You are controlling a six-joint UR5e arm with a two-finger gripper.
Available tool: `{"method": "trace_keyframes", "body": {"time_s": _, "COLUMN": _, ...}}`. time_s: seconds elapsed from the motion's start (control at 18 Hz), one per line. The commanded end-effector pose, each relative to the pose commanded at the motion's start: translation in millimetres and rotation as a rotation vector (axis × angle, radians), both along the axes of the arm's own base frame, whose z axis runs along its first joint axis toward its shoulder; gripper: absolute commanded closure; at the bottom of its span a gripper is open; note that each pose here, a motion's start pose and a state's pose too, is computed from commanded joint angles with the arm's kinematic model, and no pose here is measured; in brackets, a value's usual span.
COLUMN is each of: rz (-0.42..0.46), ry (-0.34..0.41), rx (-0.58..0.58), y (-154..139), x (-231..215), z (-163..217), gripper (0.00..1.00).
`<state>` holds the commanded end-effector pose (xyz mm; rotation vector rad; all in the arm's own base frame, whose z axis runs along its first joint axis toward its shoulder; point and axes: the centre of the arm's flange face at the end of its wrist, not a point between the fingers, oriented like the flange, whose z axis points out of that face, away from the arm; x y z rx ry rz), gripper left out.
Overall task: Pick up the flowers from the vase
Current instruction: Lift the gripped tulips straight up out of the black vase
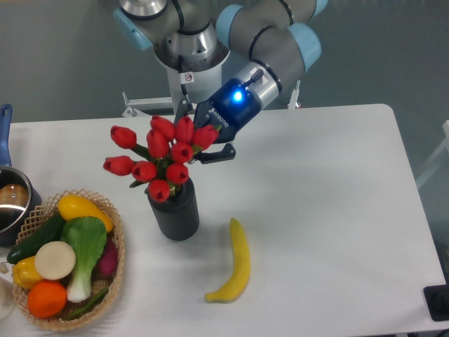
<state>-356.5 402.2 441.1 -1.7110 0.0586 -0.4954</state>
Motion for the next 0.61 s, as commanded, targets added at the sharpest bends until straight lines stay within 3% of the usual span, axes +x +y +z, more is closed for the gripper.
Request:
{"method": "trace_keyframes", "body": {"time_s": 0.5, "rz": 0.064, "ry": -0.120, "rx": 0.046, "y": -15, "x": -67, "z": 68, "gripper": 1.00}}
{"method": "trace_keyframes", "body": {"time_s": 0.61, "rz": 0.085, "ry": -0.110, "rx": 0.048, "y": -19, "x": -89, "z": 72, "gripper": 1.00}}
